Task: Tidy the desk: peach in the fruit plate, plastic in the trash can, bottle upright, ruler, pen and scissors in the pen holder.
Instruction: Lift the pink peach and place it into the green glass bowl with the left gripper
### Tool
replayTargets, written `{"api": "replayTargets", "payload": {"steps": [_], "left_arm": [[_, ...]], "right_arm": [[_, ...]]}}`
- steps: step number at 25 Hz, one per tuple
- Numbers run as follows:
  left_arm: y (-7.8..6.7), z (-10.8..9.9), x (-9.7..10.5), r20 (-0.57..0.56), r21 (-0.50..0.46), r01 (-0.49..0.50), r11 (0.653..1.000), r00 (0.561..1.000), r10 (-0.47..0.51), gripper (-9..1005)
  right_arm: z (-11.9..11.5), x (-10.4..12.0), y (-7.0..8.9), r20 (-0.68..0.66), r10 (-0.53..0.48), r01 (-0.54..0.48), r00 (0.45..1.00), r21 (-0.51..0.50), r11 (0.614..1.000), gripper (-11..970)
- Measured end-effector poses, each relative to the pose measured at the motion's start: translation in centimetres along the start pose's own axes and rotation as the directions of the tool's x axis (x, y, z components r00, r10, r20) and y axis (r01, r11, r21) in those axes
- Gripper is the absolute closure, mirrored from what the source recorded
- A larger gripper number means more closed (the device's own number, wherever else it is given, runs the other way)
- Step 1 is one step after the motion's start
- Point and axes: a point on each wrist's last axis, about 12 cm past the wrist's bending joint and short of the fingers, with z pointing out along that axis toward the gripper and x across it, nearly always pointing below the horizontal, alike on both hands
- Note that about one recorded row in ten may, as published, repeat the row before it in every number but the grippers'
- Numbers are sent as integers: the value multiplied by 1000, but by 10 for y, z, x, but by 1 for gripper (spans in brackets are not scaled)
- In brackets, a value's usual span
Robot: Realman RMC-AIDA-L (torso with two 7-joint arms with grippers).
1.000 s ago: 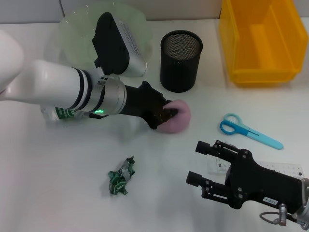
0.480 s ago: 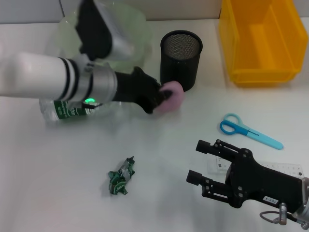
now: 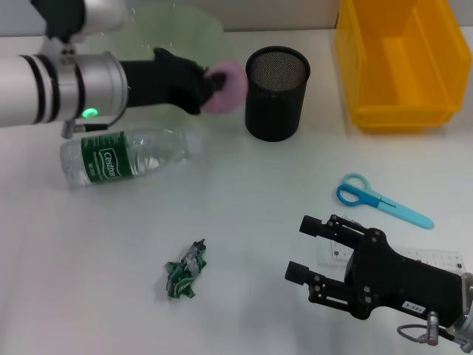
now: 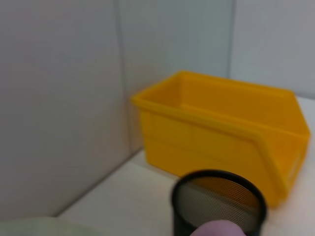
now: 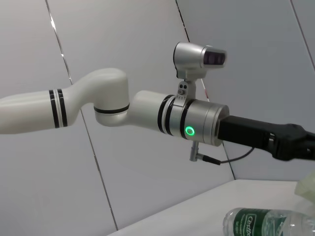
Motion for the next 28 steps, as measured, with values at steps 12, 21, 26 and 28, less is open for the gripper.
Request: {"api": "replayTargets", "payload": {"steps": [12,21,26,28], "left_arm": [[39,-4,4,160,-281,210,936,972,-170,914],[42,23,14,76,-312,217,925,976,-203,858],[41,24,15,74,-316,218,924,976,-205,708],[41,24,16,74,-316,220,923,975,-207,618]], "right_arm": [[1,-1,-1,1,-3,3,1000,-2,1000,207],[2,-1,-1,2,-3,3,1000,-4,1000,207],[2,-1,-1,2,3,-2,1000,-5,1000,207],[2,-1,-1,3,7,-7,1000,-5,1000,207]]}}
